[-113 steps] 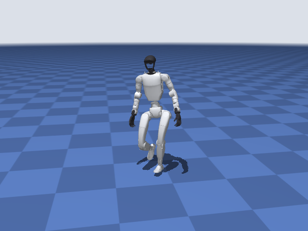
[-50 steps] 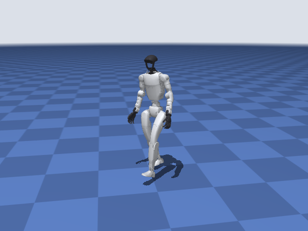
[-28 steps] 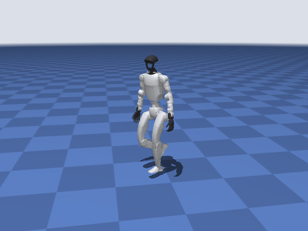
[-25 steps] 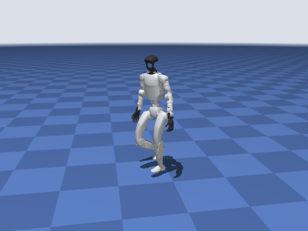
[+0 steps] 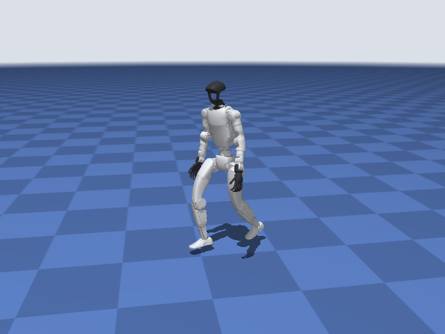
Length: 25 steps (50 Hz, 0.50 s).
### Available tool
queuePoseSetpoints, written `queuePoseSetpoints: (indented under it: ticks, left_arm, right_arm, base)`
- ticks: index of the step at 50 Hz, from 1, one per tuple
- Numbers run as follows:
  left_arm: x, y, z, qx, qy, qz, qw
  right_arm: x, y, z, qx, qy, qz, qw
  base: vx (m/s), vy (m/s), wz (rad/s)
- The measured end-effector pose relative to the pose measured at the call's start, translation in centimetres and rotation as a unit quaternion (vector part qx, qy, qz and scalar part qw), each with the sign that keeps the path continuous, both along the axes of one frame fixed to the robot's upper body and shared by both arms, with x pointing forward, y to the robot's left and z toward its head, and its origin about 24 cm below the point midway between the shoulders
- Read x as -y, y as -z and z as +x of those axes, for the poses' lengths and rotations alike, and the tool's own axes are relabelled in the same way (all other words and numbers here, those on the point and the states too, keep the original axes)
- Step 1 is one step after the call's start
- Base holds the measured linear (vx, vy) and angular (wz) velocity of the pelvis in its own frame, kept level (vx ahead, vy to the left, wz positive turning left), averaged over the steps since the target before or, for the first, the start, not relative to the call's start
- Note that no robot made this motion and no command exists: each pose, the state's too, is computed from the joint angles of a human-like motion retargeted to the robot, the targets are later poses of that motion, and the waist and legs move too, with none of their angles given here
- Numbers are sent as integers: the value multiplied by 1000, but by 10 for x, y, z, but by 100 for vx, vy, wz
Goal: Walk
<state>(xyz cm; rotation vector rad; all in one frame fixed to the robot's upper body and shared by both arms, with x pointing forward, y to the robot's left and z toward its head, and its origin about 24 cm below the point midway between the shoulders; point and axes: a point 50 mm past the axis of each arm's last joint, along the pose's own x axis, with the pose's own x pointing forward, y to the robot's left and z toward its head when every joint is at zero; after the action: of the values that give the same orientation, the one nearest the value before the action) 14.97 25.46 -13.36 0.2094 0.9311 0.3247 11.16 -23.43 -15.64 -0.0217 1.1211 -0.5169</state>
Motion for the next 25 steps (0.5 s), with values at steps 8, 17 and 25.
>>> queuePoseSetpoints:
  ticks: [8,17,25]
  left_arm:
    - [12,25,-61,-106,-4,-37,994]
    - [3,25,-70,-121,-7,-30,992]
    - [7,22,-58,-95,5,-18,995]
  right_arm:
    - [12,3,-27,-30,27,-9,999]
    - [21,1,-29,-23,19,-16,999]
    - [17,1,-26,-22,-15,-12,1000]
  base:
    - [54,-10,-34]
    - [58,-2,-37]
    - [58,-1,-16]
